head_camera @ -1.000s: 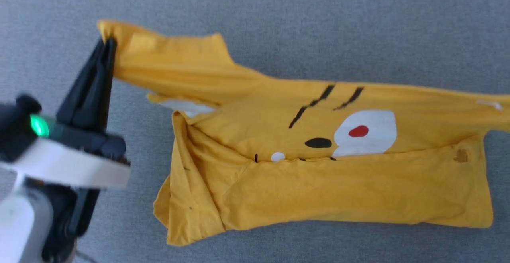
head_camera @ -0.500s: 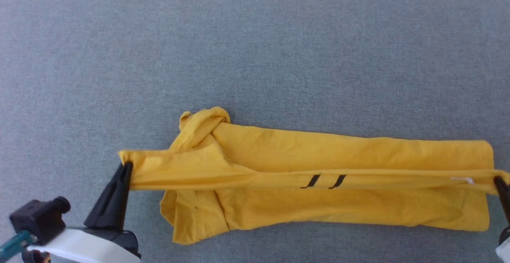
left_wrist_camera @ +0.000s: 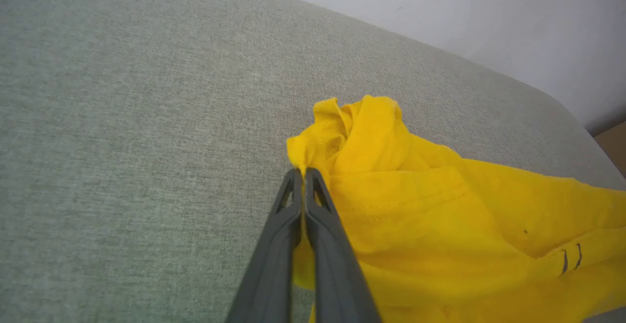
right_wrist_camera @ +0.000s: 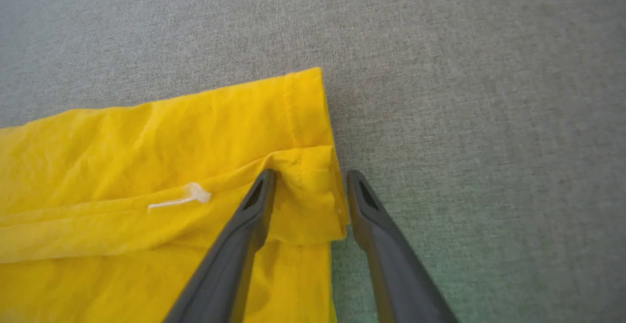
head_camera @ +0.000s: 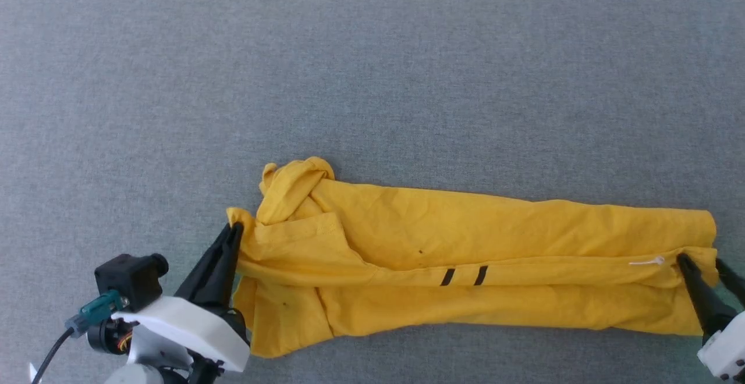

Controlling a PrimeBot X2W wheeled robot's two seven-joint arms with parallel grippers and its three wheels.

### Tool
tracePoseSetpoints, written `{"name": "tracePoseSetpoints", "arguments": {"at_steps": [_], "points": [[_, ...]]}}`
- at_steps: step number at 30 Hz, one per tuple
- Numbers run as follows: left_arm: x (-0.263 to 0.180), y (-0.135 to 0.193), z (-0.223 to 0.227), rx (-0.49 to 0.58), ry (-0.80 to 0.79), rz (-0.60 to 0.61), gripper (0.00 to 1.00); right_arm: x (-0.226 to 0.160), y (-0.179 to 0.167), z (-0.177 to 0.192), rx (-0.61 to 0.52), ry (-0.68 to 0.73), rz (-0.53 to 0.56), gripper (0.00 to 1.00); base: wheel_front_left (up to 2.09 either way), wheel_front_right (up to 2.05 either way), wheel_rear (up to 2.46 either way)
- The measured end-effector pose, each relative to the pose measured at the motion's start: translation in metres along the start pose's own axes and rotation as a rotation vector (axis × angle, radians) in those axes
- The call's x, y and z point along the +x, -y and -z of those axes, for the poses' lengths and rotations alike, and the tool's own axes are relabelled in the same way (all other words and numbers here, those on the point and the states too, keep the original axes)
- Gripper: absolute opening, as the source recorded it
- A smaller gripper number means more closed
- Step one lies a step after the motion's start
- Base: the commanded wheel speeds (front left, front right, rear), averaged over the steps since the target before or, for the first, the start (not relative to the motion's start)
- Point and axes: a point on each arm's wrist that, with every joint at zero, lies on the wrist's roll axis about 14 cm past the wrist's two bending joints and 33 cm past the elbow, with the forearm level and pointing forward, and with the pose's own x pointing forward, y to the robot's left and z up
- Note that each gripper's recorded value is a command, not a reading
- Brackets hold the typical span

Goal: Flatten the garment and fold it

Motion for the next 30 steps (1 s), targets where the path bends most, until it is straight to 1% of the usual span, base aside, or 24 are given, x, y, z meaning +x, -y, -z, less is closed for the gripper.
{"name": "tracePoseSetpoints", "arguments": {"at_steps": [4,6,10,12,14,17,21,25,27,28,29,30], "points": [[0.001,0.000,-0.002,-0.002,0.008,-0.005,1.00,-0.004,-0.001,-0.008,0.048,0.015,-0.017,1.00,0.00,0.00,0.00],[0.000,0.000,-0.012,-0.008,0.042,-0.012,1.00,-0.009,0.000,-0.016,0.073,0.028,-0.026,1.00,0.00,0.00,0.00],[-0.010,-0.009,-0.044,-0.012,0.182,-0.072,1.00,-0.022,0.014,-0.037,0.068,0.091,0.011,1.00,0.00,0.00,0.00],[-0.015,-0.017,-0.063,0.032,0.268,-0.118,1.00,-0.025,0.020,-0.042,0.063,0.107,0.032,1.00,0.00,0.00,0.00],[-0.020,-0.021,-0.080,0.069,0.349,-0.153,1.00,-0.022,0.018,-0.036,0.049,0.076,0.034,1.00,0.00,0.00,0.00],[-0.024,-0.021,-0.090,0.091,0.408,-0.183,1.00,-0.016,0.009,-0.020,0.065,0.016,0.013,1.00,0.00,0.00,0.00],[-0.027,-0.019,-0.089,0.100,0.427,-0.197,1.00,-0.007,0.003,0.001,0.065,-0.056,0.002,1.00,0.00,0.00,0.00],[-0.029,-0.021,-0.088,0.161,0.433,-0.219,1.00,0.002,0.001,0.012,0.069,-0.097,-0.004,1.00,0.00,0.00,0.00],[-0.031,-0.021,-0.088,0.213,0.436,-0.231,1.00,0.007,-0.002,0.015,0.077,-0.115,-0.014,1.00,0.00,0.00,0.00],[-0.031,-0.022,-0.087,0.232,0.434,-0.236,1.00,0.009,-0.003,0.016,0.082,-0.120,-0.020,0.44,0.00,0.00,0.00],[-0.031,-0.022,-0.085,0.240,0.430,-0.238,1.00,0.011,-0.004,0.018,0.088,-0.127,-0.024,0.21,0.00,0.00,0.00],[-0.031,-0.022,-0.083,0.245,0.425,-0.239,1.00,0.012,-0.004,0.018,0.095,-0.131,-0.027,0.00,0.00,0.00,0.00]]}}
